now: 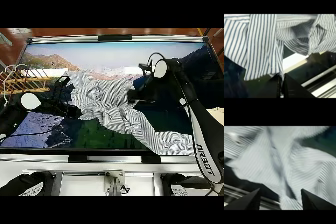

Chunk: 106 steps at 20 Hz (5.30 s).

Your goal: Fold the shirts.

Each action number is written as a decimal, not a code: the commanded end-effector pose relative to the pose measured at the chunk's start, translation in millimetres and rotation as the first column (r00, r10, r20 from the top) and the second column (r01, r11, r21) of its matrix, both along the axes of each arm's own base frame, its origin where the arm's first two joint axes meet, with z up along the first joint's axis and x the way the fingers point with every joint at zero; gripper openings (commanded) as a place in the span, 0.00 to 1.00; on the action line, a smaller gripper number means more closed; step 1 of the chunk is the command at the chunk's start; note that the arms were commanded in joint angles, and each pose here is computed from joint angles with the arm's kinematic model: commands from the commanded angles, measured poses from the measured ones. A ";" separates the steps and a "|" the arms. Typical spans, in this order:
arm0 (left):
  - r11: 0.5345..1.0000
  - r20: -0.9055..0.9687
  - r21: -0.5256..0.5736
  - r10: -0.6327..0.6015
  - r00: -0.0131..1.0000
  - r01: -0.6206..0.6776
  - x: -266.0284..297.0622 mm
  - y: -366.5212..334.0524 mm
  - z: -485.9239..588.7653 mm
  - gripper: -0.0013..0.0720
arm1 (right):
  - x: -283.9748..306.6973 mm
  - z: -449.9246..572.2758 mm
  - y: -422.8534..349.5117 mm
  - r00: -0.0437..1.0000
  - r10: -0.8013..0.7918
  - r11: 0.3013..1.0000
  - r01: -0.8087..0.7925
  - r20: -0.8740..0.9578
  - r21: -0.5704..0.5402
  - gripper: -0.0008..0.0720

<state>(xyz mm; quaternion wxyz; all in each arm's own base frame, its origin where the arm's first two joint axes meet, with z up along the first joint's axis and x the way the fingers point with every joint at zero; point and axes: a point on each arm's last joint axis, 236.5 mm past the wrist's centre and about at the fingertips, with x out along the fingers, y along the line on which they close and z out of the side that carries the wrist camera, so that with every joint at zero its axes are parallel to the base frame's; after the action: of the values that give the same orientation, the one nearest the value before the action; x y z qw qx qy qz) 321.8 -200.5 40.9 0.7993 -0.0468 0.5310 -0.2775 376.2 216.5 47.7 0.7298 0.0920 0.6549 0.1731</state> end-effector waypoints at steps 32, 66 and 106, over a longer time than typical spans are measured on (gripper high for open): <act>0.871 0.656 -0.479 0.274 0.703 0.107 41.9 -6.1 365.9 0.10 | 42.5 293.5 -17.7 0.651 -0.031 0.974 -0.152 0.758 0.170 0.11; 0.974 0.204 0.156 -0.197 0.959 0.166 -18.9 30.4 -15.4 0.77 | -87.4 -11.1 -15.0 0.989 0.127 0.991 -0.129 -0.070 -0.025 0.11; 0.921 0.332 0.251 -0.372 0.867 0.299 4.8 -15.3 -36.2 0.10 | -92.7 -37.7 -12.4 0.896 -0.243 0.970 0.214 -0.372 -0.118 0.77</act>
<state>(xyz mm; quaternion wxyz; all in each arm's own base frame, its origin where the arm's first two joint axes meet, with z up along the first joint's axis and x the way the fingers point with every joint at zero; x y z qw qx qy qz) 325.9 -215.8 3.2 0.8243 0.1772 0.3953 -0.3645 300.5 203.3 30.3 0.6556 0.1930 0.7286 0.0463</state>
